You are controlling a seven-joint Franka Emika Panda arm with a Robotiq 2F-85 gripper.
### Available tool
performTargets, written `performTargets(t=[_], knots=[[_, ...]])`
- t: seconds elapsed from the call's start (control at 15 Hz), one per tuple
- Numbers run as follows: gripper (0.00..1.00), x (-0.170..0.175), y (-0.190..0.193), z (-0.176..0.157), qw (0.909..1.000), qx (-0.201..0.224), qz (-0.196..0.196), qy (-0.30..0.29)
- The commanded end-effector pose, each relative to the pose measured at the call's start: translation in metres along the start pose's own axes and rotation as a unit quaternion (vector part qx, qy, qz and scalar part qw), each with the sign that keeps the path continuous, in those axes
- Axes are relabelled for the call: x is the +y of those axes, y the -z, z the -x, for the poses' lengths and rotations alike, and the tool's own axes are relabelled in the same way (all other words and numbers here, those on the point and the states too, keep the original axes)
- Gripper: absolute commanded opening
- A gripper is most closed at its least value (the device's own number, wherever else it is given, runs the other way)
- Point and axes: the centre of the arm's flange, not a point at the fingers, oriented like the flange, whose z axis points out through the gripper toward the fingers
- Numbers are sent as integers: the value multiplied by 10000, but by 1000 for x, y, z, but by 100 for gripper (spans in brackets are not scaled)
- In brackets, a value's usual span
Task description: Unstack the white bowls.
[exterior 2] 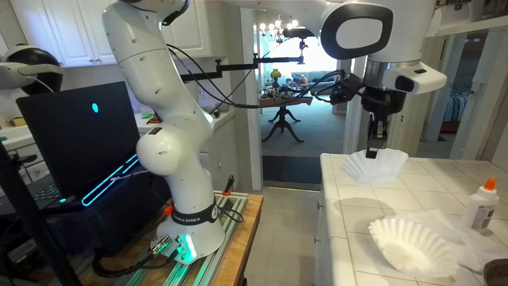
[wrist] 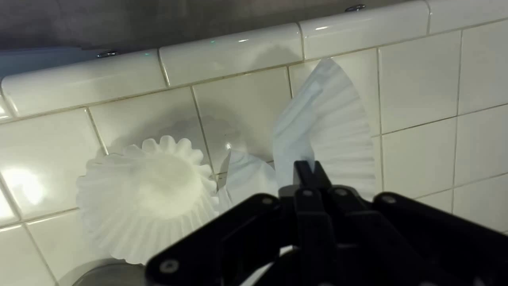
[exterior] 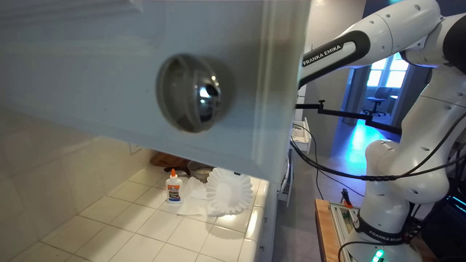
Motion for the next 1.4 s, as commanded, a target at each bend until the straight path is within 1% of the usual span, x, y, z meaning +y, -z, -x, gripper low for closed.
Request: performTargets(t=[0.0,0.27,0.33,0.53,0.73,0.87,1.07,1.13,1.33], knots=[[1,0,0,0,10000,0,-1,9],[1,0,1,-1,10000,-1,-3,17],[0,-1,-1,-2,9999,-23,131,77],[0,-17,-16,-1,9964,-37,472,707],[0,-36,-31,-1,9870,-51,663,1460],[0,-46,-39,-4,9819,21,613,1791],[0,-57,-45,-9,9792,277,270,1992],[0,-58,-48,-11,9785,299,152,2035],[0,-60,-63,-17,9760,174,-133,2166]])
